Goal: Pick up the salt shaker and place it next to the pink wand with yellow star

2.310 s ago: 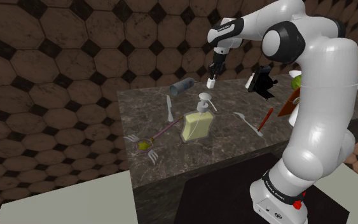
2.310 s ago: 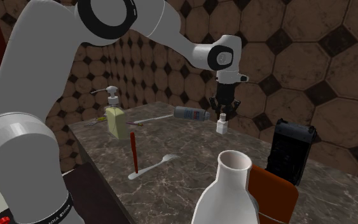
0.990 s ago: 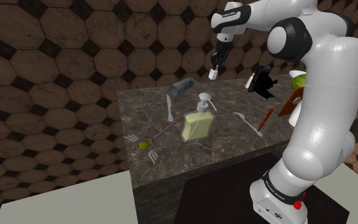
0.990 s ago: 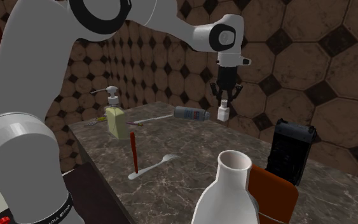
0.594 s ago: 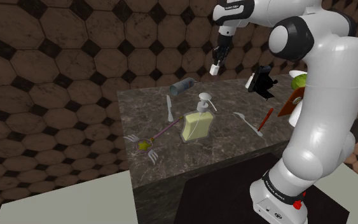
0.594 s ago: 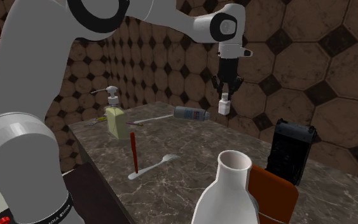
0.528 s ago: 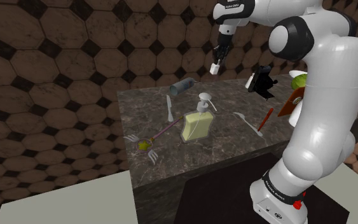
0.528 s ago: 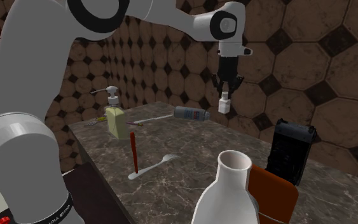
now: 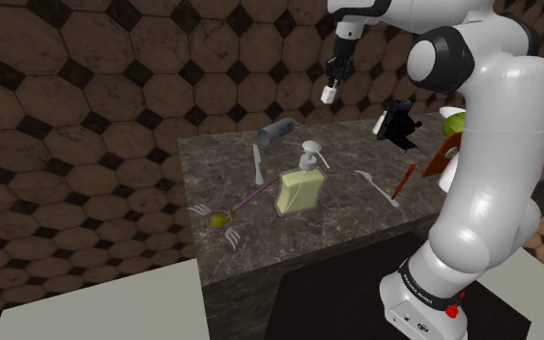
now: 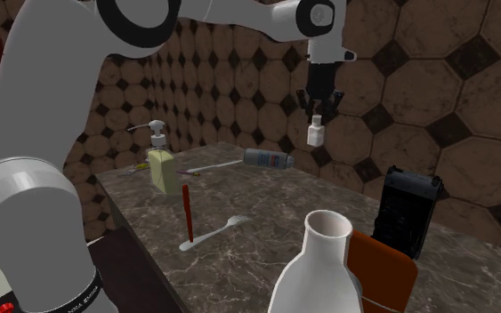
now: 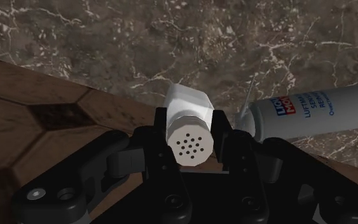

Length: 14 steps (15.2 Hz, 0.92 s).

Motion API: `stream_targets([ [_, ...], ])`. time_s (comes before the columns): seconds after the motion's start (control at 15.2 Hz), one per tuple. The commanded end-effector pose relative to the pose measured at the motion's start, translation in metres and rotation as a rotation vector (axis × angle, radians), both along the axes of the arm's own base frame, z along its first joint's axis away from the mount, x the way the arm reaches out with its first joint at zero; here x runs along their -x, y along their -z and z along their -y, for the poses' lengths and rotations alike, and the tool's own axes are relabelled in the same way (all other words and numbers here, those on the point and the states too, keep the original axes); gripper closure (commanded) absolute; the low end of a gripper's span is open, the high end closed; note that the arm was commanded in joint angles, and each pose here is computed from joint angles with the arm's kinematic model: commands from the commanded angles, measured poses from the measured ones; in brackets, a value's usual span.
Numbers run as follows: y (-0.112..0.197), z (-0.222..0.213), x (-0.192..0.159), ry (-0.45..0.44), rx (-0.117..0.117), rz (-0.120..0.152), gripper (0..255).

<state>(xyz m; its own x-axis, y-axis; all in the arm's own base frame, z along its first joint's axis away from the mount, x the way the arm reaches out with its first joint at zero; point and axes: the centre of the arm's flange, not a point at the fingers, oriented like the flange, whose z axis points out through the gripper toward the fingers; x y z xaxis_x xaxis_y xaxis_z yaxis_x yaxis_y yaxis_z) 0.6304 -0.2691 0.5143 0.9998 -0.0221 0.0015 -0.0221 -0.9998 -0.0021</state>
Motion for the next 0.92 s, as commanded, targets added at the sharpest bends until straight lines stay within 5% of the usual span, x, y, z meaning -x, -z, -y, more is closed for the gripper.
stream_targets([
  [0.0,-0.011,-0.001,0.001,0.000,0.000,-0.001,255],
  [0.86,-0.018,-0.131,0.064,0.000,0.000,-0.001,255],
])
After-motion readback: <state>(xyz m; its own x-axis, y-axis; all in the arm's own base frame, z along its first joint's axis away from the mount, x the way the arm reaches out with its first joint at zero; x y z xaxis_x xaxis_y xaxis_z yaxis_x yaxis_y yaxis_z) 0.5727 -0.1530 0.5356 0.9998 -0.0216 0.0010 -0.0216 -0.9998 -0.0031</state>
